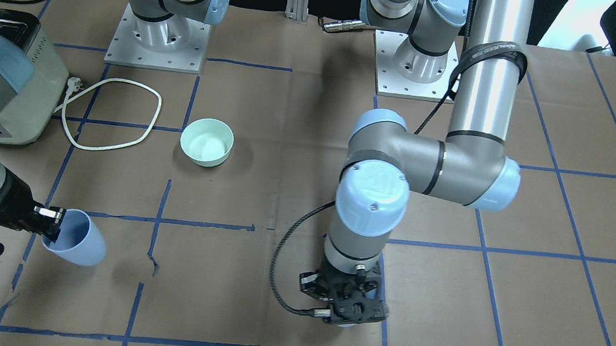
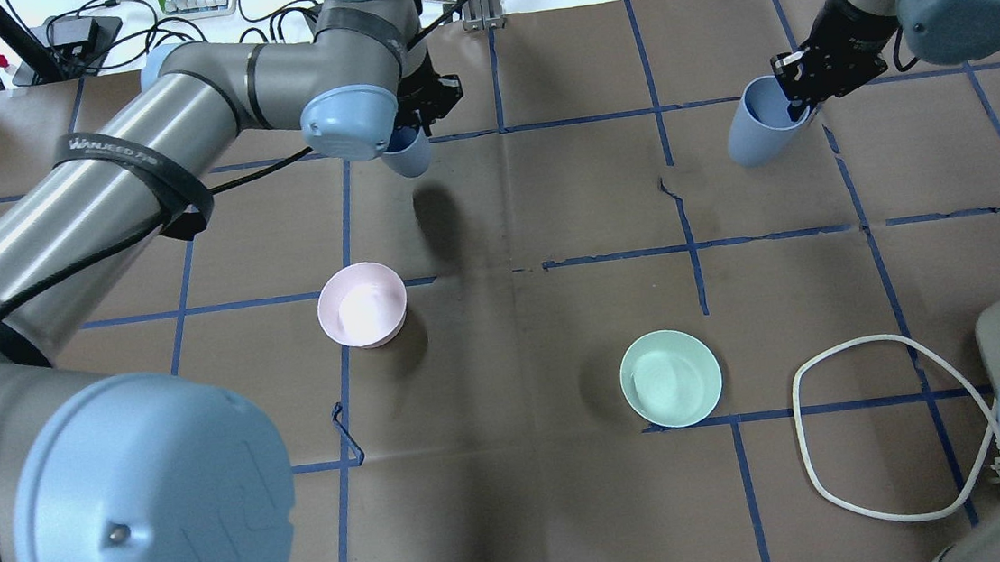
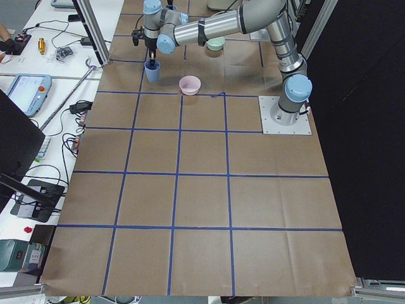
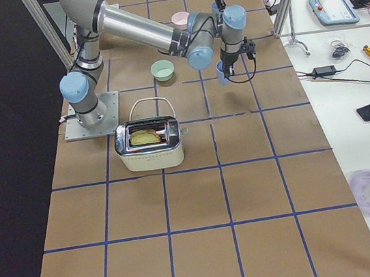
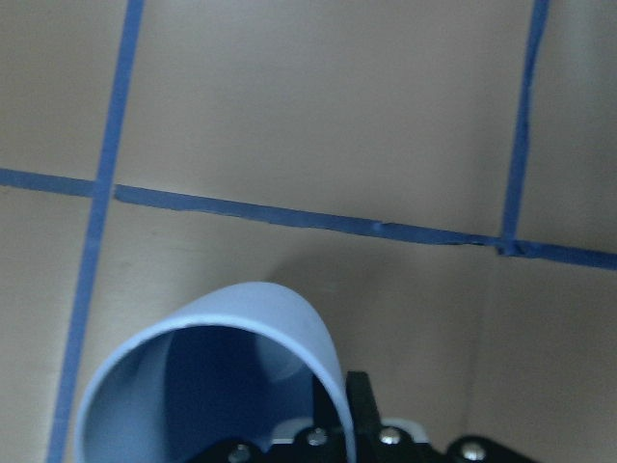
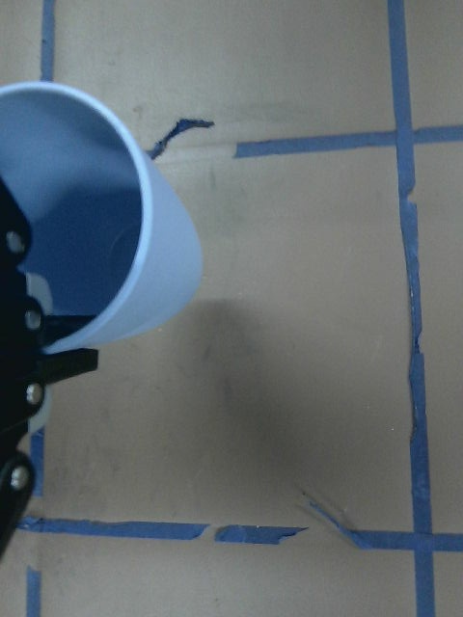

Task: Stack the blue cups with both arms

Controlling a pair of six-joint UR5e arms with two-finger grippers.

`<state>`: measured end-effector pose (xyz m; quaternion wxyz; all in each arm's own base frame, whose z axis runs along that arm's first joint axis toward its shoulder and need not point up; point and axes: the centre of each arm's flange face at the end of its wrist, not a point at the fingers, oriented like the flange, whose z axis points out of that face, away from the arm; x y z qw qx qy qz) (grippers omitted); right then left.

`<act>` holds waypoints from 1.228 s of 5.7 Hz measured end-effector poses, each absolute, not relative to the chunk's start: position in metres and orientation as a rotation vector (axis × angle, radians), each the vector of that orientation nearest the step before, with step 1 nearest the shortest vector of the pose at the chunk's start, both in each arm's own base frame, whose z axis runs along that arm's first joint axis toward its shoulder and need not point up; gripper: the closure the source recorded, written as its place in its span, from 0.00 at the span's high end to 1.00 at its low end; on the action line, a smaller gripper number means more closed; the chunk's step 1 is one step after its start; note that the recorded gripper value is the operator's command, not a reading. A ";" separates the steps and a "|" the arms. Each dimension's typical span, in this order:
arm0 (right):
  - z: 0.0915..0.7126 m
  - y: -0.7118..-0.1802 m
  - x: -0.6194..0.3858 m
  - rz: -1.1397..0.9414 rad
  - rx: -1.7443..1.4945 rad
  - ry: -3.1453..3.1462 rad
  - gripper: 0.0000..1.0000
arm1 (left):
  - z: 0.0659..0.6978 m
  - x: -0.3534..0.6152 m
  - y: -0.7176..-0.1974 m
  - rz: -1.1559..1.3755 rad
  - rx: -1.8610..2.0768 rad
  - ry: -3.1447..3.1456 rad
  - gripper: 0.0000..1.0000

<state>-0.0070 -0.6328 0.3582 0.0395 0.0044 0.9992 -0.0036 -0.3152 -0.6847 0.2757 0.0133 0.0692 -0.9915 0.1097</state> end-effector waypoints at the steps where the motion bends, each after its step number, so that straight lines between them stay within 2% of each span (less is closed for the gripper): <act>1: 0.411 -0.611 -0.001 0.007 0.010 3.081 0.07 | 0.268 -0.352 -0.676 0.352 0.176 -3.074 0.03; 3: 0.454 -0.583 0.003 0.007 0.006 3.112 0.07 | 0.259 -0.379 -0.661 0.327 0.123 -3.077 0.13; 4: 0.457 -0.580 0.005 0.004 0.004 3.107 0.07 | 0.250 -0.384 -0.654 0.300 0.108 -3.086 0.28; 5: 0.454 -0.580 0.005 0.009 0.003 3.103 0.07 | 0.244 -0.390 -0.647 0.282 0.091 -3.091 0.98; 7: 0.445 -0.576 0.006 0.028 0.001 3.099 0.07 | 0.246 -0.396 -0.642 0.286 0.073 -3.091 0.99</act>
